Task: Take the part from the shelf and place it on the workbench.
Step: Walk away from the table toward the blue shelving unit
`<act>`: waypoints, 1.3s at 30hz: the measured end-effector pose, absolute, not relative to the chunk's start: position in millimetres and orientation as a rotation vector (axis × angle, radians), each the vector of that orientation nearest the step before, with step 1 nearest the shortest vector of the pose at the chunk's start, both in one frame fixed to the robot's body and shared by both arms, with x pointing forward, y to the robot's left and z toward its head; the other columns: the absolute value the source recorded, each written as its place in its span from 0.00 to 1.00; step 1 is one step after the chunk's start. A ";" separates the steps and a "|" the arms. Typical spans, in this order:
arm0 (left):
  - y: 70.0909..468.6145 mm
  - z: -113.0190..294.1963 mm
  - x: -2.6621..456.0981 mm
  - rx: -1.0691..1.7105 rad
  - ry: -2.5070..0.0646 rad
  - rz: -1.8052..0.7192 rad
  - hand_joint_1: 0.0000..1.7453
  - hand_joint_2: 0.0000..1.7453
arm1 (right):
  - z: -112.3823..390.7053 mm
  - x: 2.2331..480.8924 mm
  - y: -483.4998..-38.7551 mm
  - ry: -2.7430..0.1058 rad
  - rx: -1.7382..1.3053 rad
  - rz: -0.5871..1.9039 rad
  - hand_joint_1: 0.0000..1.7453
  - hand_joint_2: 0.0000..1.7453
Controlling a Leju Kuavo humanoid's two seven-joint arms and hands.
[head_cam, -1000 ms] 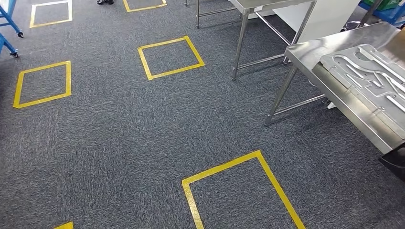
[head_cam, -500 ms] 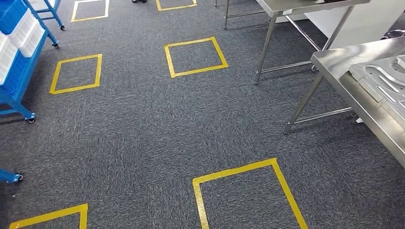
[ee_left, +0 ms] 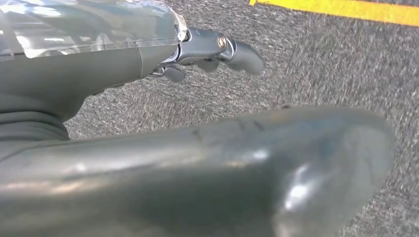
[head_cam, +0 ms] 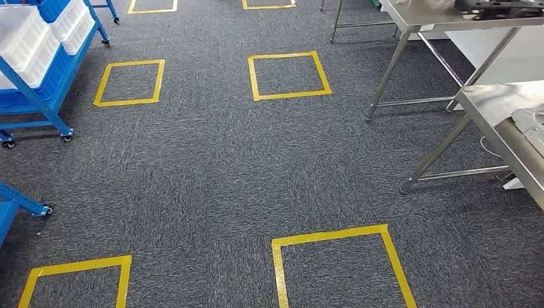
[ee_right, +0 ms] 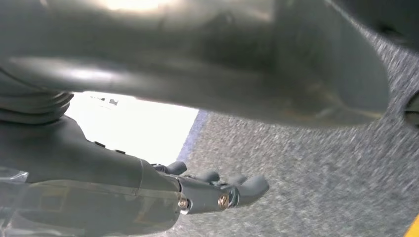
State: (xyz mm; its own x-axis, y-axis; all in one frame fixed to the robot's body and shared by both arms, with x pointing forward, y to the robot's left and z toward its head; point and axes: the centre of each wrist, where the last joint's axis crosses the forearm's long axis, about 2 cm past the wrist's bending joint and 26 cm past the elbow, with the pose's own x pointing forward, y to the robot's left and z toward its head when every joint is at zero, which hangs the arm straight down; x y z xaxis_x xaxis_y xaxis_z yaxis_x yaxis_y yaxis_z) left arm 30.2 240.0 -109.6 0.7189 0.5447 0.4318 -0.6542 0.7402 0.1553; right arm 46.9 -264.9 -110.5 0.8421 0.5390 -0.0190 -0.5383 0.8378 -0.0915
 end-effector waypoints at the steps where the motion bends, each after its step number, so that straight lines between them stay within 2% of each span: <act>1: 242.0 -109.8 29.9 0.315 -0.374 0.686 0.00 0.00 | -110.5 46.7 -264.9 -0.016 -0.097 0.573 0.00 0.00; 20: 265.3 -111.9 24.6 0.410 -0.328 0.903 0.00 0.00 | -109.9 49.9 -263.2 -0.093 -0.127 0.563 0.00 0.00; 39: 268.9 -112.3 25.2 0.373 -0.391 0.856 0.00 0.00 | -109.9 44.6 -252.0 -0.071 -0.090 0.502 0.00 0.00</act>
